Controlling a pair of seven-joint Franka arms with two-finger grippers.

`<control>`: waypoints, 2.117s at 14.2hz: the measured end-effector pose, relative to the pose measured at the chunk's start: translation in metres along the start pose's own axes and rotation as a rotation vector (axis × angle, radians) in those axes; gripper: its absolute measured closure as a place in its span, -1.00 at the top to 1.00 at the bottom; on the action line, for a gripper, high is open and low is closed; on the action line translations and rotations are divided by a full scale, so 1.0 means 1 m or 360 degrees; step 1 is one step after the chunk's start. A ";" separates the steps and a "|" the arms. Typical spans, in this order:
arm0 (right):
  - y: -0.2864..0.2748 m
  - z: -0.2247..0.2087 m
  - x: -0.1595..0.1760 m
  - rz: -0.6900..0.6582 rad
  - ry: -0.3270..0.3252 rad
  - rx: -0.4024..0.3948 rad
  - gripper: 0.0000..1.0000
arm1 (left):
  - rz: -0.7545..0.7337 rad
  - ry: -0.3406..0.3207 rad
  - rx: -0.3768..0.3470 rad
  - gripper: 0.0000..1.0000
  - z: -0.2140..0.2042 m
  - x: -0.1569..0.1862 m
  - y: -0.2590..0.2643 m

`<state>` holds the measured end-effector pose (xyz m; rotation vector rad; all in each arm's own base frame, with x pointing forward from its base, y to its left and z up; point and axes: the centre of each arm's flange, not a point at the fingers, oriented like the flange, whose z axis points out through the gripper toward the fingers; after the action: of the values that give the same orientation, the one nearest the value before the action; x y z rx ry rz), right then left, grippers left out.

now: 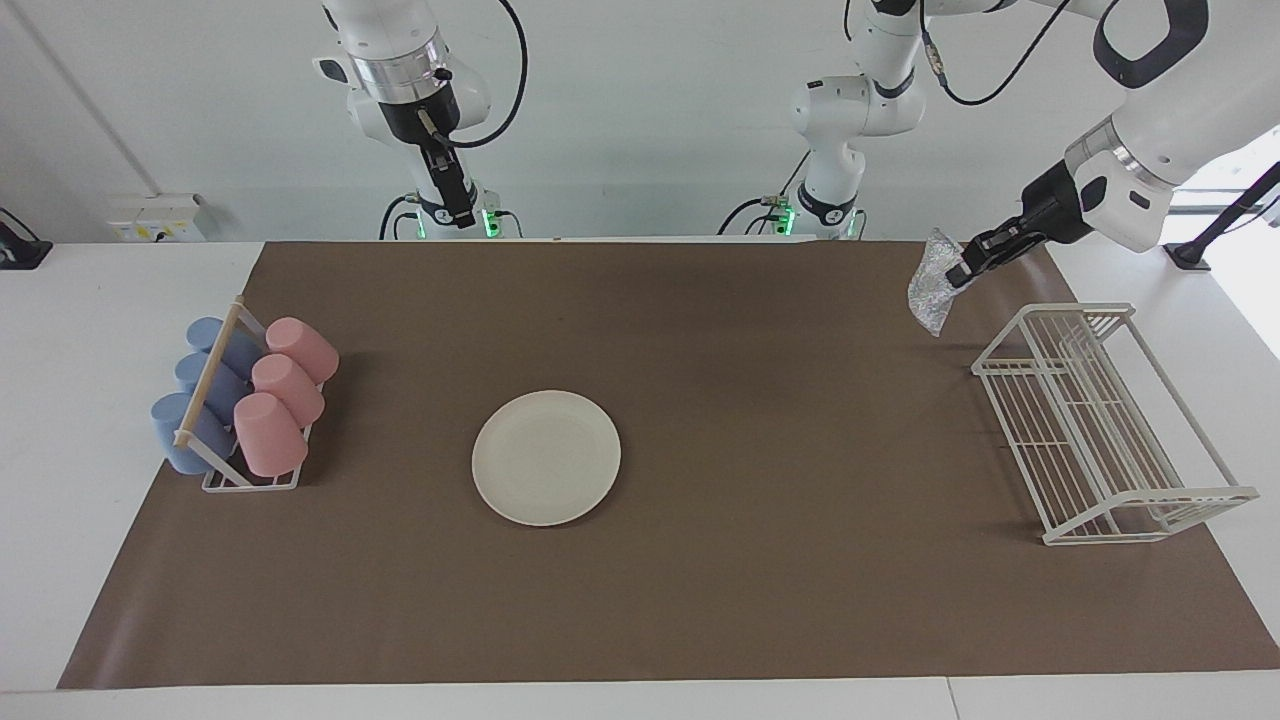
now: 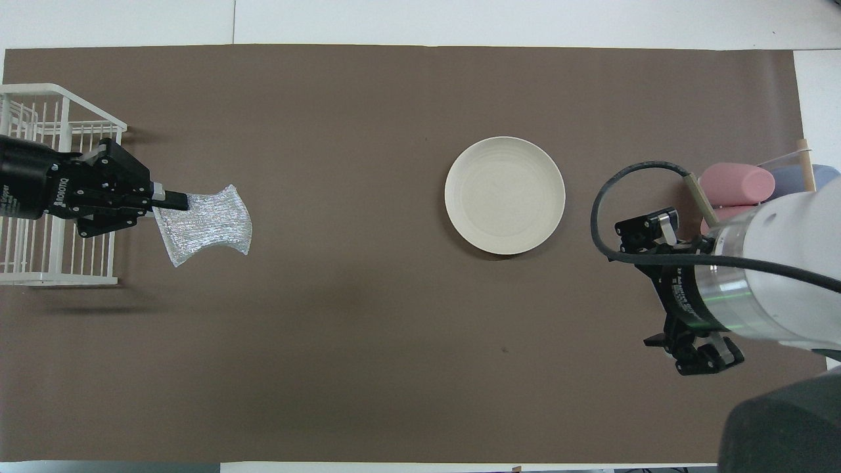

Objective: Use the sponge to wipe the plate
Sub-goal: 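Carry the scrubber toward the plate while the right gripper approaches it, then grasp the scrubber with the right gripper and open the left gripper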

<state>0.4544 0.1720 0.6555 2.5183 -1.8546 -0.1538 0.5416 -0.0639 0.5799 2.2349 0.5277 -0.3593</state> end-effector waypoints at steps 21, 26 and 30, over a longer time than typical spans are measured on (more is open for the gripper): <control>0.001 0.010 -0.174 0.0497 -0.0173 0.0258 1.00 | 0.0334 -0.0365 -0.0763 -0.90 0.184 -0.108 -0.024; -0.004 0.030 -0.202 0.0511 -0.0236 0.0320 1.00 | 0.0335 -0.0381 -0.0768 -0.90 0.183 -0.108 -0.025; -0.007 0.057 -0.206 0.0508 -0.0233 0.0317 1.00 | 0.0337 -0.0398 -0.0773 -0.90 0.182 -0.109 -0.025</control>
<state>0.3962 0.3730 0.6137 2.3368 -2.4110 -0.1596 0.4192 -0.2148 0.4915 1.7251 0.2111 -0.3506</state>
